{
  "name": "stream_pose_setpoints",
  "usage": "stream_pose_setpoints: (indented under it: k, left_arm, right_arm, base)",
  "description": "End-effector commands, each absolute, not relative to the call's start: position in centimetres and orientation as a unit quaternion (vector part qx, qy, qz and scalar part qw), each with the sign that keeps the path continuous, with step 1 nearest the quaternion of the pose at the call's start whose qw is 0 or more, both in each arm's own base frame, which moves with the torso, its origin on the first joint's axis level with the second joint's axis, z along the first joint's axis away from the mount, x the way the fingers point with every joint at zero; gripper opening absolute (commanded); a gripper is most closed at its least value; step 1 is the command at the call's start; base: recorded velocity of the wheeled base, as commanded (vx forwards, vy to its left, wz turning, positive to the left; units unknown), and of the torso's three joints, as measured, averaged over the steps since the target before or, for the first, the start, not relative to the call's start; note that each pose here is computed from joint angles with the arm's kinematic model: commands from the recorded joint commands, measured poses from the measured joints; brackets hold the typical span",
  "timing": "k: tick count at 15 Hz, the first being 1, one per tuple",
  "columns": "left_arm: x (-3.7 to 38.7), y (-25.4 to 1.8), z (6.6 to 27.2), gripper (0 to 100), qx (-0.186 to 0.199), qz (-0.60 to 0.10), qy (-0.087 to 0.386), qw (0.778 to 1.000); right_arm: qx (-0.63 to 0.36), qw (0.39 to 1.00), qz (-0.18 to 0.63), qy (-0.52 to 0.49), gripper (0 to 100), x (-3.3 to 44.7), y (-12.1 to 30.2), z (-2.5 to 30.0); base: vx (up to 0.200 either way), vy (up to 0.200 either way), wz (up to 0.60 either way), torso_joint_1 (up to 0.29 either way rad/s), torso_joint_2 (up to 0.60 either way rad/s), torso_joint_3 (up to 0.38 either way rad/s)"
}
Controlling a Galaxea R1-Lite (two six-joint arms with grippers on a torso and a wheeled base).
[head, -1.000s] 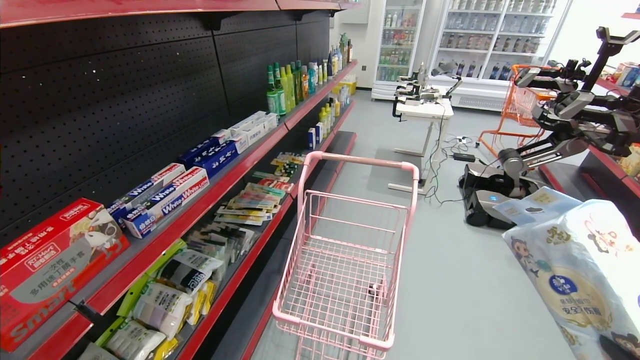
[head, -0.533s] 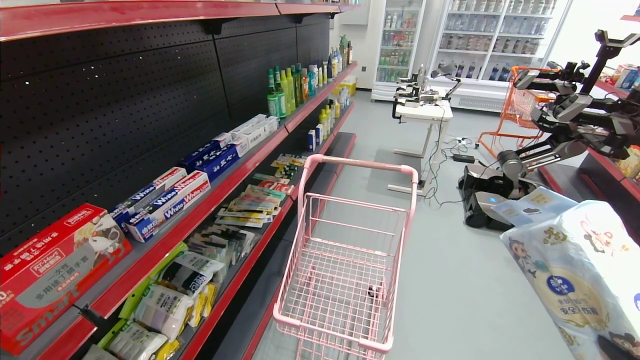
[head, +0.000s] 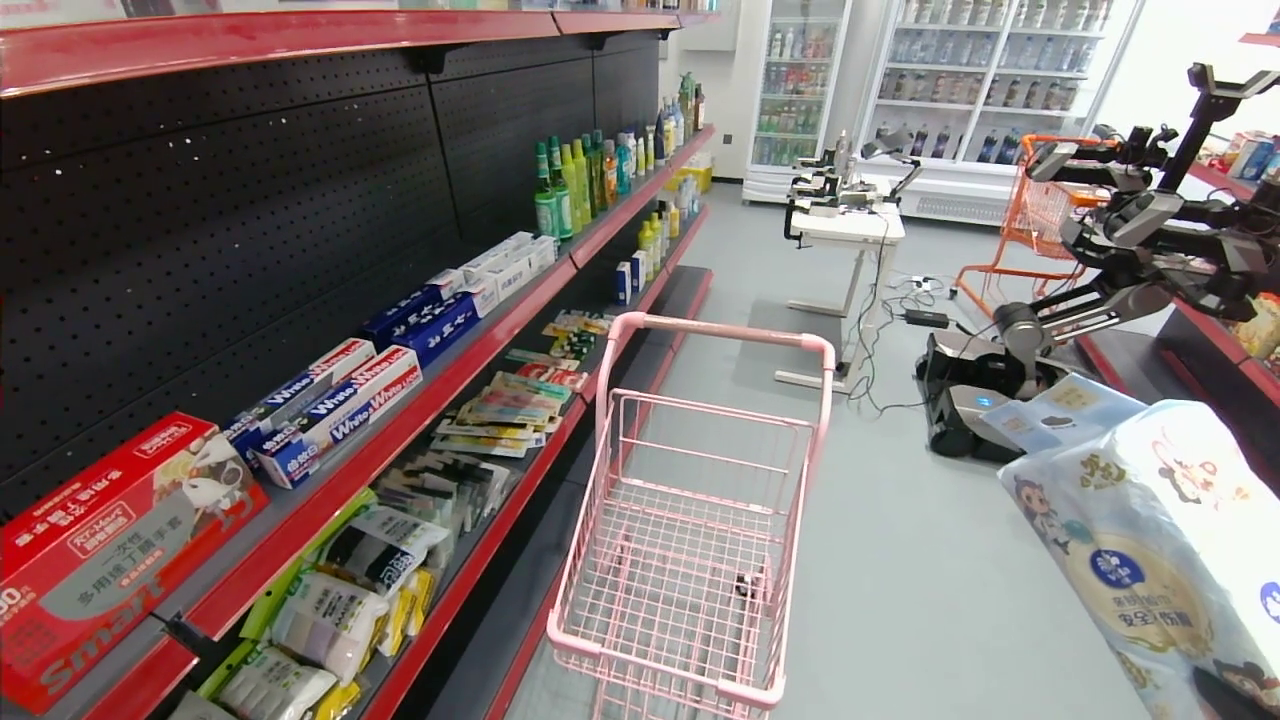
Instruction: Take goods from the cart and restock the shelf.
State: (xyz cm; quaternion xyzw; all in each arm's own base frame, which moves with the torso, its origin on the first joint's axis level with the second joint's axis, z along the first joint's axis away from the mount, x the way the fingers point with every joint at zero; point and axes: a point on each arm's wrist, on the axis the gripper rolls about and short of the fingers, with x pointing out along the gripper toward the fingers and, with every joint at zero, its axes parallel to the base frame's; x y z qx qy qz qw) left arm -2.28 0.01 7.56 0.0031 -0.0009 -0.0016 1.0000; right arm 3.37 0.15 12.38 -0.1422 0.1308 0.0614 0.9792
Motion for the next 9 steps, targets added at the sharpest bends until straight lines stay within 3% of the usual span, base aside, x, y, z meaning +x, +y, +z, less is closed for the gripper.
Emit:
stream_pose_setpoints:
  k: [1, 9]
  left_arm:
    - [-2.28, 0.01, 7.56, 100, 0.003, -0.002, -0.001, 1.0]
    - [-2.28, 0.01, 7.56, 100, 0.003, -0.002, -0.001, 1.0]
  right_arm:
    - [-0.143, 0.979, 0.061, 0.134, 0, 3.4, 0.14, 12.28]
    - [-0.149, 0.977, 0.06, 0.139, 0, 3.56, 0.13, 12.28]
  base:
    - [0.0, 0.0, 0.6, 0.002, 0.0, 0.002]
    - [0.0, 0.0, 0.6, 0.004, 0.0, 0.001]
